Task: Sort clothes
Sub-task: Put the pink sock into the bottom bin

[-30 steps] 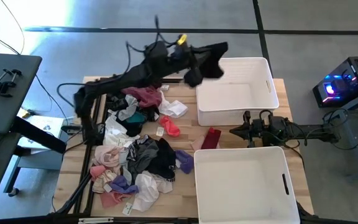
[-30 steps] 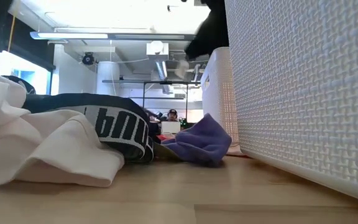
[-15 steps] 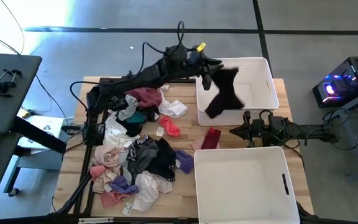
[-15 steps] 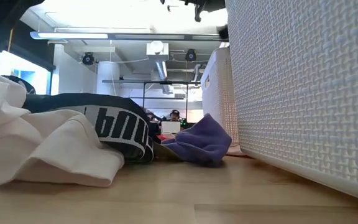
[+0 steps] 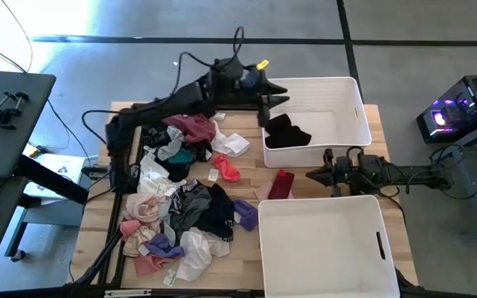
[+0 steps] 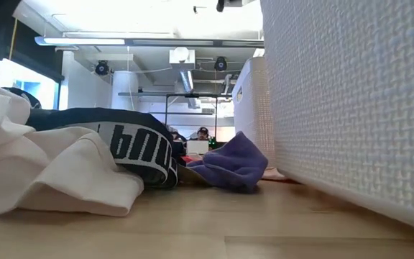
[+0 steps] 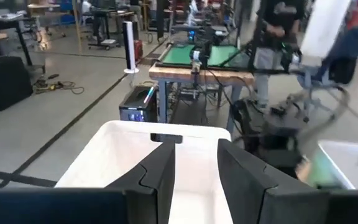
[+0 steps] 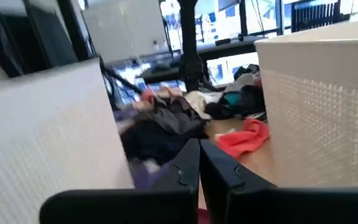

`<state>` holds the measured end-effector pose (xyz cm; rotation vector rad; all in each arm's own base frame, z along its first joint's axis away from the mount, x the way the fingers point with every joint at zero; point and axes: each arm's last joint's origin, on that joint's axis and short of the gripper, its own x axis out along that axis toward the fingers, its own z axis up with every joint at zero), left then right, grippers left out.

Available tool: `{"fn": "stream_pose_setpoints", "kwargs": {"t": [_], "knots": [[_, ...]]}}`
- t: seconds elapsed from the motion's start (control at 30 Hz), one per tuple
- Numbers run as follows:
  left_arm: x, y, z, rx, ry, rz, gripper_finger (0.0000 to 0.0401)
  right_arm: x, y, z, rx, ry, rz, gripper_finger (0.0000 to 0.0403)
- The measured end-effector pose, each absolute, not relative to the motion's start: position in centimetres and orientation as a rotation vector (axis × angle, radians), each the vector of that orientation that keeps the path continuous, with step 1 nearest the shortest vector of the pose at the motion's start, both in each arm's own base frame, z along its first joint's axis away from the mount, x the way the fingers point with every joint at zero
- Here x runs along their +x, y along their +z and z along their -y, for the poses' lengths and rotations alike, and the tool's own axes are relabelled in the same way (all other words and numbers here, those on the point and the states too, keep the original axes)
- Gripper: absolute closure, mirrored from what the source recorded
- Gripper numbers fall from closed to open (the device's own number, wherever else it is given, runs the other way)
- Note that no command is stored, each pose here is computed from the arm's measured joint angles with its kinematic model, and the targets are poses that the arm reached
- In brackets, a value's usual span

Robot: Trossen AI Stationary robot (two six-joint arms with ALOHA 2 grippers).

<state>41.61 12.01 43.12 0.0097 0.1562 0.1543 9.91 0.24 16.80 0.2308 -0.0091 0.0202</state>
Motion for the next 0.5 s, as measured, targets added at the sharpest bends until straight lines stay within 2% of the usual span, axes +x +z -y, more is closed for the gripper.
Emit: {"fn": "stream_pose_setpoints", "kwargs": {"t": [0.23,0.5], "knots": [[37.6,45.1,-9.0,0.089,0.126,-0.326,0.0291,9.9,17.6,-0.2,0.545,0.035,0.09,0.0402],[35.1,45.1,-8.0,0.03,0.187,-0.491,0.0291,9.8,18.4,-0.1,0.723,0.024,0.183,0.0402]]}}
